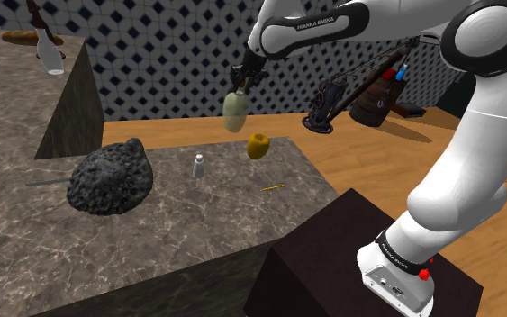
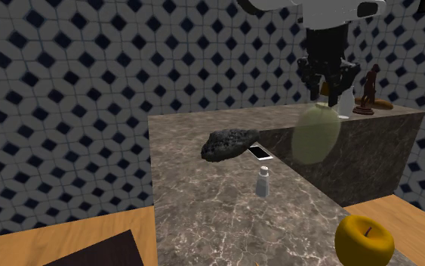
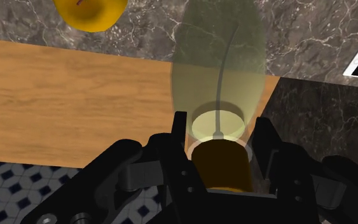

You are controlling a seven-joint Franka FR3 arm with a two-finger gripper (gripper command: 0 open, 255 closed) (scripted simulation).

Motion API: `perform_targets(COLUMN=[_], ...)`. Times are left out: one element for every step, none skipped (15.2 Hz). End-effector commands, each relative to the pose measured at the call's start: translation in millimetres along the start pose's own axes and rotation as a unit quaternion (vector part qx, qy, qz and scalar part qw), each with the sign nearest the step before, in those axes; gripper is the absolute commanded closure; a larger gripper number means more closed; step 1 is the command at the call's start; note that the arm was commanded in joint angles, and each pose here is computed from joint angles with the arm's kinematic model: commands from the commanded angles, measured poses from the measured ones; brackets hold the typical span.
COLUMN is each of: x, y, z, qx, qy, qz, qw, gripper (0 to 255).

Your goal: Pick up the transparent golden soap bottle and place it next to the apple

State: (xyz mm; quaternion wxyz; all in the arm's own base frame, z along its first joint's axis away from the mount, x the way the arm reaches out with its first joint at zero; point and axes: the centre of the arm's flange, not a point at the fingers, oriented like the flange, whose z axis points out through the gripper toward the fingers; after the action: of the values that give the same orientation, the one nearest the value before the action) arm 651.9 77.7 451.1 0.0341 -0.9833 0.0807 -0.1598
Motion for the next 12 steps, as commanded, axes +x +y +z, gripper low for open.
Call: perform_targets(x=[-3.4, -5.1, -6.7, -8.3, -10.0, -11.6, -13.2, -14.9, -16.5, -18.1, -19.8, -21.4], y=[1.3, 1.8, 2.3, 2.8, 3.3, 3.8, 4.3, 4.8, 5.2, 5.7, 6.2, 6.7], z=[9.7, 14.7, 19.7, 24.7, 29.7, 34.7, 39.7, 44.7, 49.7, 54.7, 59.7, 64.7], qx=[0.0, 0.0, 0.0, 0.0, 0.0, 0.0, 0.0, 0.0, 0.0, 0.0, 0.0, 0.0], qy=[0.001, 0.001, 0.001, 0.001, 0.001, 0.001, 0.001, 0.001, 0.001, 0.001, 0.001, 0.001], qz=[0.0, 0.0, 0.0, 0.0, 0.0, 0.0, 0.0, 0.0, 0.0, 0.0, 0.0, 0.0], qw=[1.0, 1.0, 1.0, 1.0, 1.0, 1.0, 1.0, 1.0, 1.0, 1.0, 1.0, 1.0], gripper=[255, 255, 255, 255, 255, 255, 255, 255, 255, 255, 255, 255])
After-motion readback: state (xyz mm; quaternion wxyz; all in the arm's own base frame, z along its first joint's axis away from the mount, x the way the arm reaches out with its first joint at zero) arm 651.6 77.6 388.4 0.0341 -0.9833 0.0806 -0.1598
